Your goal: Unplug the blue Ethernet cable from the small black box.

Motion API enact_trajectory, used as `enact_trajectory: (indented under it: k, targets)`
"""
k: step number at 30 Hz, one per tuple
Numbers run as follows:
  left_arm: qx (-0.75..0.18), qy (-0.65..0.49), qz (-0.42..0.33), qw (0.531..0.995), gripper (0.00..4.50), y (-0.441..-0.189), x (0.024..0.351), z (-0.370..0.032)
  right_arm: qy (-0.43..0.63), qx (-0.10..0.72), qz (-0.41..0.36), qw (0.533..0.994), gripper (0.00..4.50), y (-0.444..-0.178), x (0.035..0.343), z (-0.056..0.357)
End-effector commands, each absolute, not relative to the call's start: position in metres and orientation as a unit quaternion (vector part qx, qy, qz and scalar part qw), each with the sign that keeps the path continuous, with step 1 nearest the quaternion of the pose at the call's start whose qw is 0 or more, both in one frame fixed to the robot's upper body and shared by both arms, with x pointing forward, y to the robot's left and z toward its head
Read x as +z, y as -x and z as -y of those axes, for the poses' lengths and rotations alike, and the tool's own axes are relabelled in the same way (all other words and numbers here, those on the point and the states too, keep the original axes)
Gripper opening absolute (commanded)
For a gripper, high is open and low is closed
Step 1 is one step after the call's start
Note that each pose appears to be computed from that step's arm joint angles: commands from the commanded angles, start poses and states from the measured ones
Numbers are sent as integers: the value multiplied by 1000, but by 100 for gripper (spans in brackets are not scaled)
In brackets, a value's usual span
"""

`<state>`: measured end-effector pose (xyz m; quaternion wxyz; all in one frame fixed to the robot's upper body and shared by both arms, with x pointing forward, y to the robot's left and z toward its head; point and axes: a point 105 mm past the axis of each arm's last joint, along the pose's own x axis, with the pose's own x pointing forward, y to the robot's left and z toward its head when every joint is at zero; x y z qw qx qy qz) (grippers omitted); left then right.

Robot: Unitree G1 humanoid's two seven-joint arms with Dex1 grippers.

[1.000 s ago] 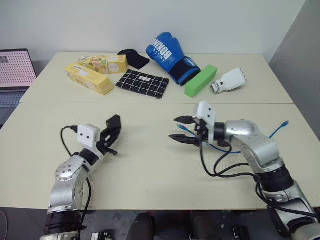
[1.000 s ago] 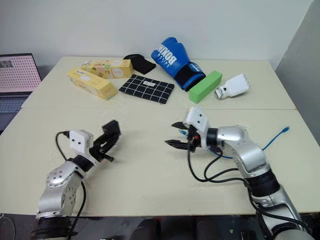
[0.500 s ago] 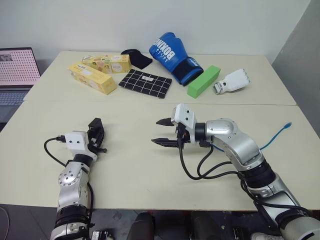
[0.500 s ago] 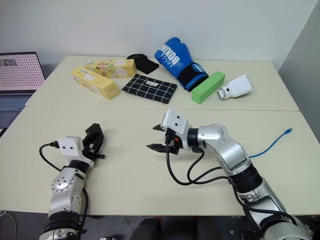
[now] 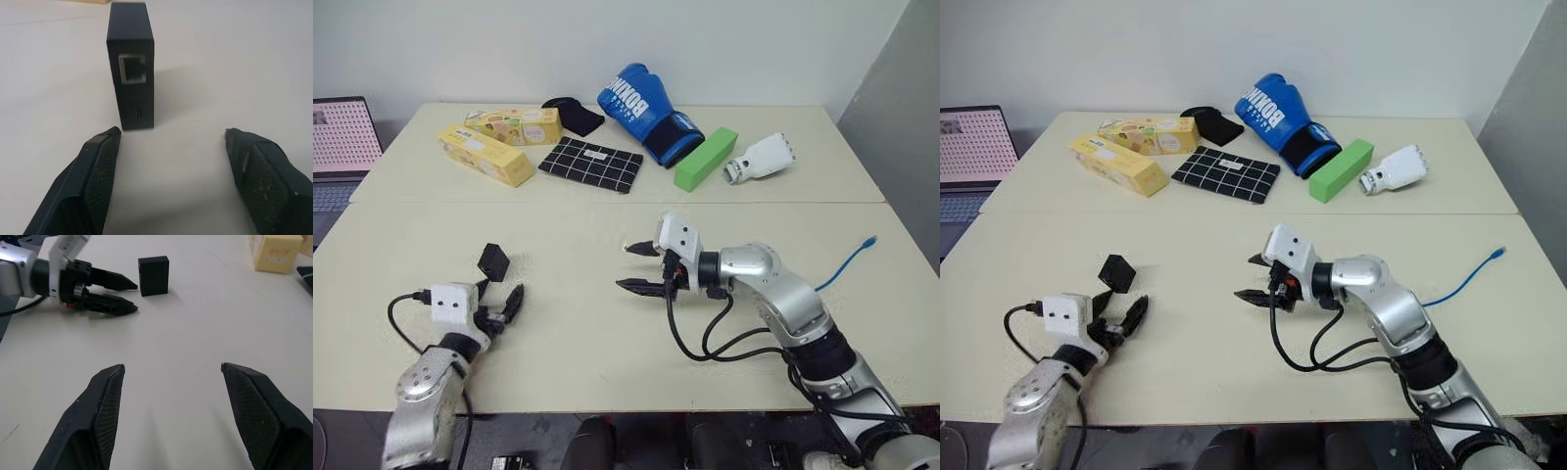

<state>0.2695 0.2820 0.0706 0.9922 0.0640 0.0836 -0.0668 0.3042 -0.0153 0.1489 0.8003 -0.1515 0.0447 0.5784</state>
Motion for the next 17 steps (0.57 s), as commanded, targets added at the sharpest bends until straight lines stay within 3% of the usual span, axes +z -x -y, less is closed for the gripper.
enact_trajectory:
  k: [1,9,17]
  targets:
    - [-102,-101,-85,986,360,-259,100,-286,147,534,-30,832,333,-309,165,46]
    - [-200,-147,-94,964,360,-256,156,-300,147,489,-77,856,333,-311,176,117]
    - [-243,-162,-99,951,360,-258,184,-306,135,462,-95,871,333,-311,190,153]
